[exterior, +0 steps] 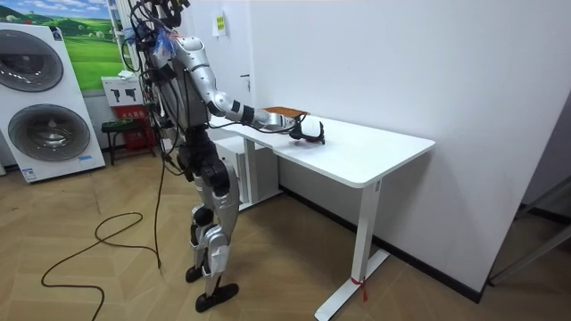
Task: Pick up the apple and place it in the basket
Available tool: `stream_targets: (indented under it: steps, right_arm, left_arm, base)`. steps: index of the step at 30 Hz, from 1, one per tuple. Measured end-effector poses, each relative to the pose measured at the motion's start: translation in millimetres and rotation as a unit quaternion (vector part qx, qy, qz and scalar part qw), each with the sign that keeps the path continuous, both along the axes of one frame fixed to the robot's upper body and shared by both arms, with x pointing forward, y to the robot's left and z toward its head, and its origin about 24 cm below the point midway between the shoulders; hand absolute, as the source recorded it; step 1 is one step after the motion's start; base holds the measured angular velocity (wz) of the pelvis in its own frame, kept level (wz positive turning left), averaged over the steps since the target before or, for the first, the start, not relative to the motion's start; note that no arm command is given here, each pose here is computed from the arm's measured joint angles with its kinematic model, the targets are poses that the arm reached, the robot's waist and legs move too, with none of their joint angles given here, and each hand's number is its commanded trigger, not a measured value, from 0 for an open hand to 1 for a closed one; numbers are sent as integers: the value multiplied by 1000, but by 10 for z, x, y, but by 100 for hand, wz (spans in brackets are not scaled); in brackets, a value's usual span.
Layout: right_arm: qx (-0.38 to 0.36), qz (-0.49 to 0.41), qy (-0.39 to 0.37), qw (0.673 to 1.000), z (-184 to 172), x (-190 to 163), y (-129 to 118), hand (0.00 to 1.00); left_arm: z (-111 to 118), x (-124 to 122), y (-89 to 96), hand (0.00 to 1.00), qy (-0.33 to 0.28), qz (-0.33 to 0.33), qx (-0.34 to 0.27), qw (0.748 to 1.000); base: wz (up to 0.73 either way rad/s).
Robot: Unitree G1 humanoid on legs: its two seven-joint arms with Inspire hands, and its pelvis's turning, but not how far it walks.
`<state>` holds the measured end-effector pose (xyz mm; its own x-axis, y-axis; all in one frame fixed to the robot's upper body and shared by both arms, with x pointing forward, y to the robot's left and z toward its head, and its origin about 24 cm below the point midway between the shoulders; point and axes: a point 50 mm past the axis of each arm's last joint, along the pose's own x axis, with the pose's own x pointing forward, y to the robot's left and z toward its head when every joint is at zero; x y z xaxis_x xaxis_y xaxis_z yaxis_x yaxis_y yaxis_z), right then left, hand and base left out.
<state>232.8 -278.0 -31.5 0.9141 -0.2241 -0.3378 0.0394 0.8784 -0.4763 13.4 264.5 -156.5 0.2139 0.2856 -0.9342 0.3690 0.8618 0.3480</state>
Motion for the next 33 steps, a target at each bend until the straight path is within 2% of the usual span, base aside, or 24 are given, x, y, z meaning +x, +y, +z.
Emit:
stream_targets:
  steps: [6,22,33]
  right_arm:
    - [-28,-3,3,1000,17,-14,-75,100]
    - [-26,-16,6,1000,-11,-35,-94,100]
    - [-26,-59,-3,998,-30,-30,-117,100]
  left_arm:
    - [-4,-41,-8,0,8,1,-9,1000]
    - [-7,-85,-12,0,14,2,-8,1000]
    - [-17,-98,-11,0,25,5,-6,1000]
  base:
    - [0]
    - [0]
    - [0]
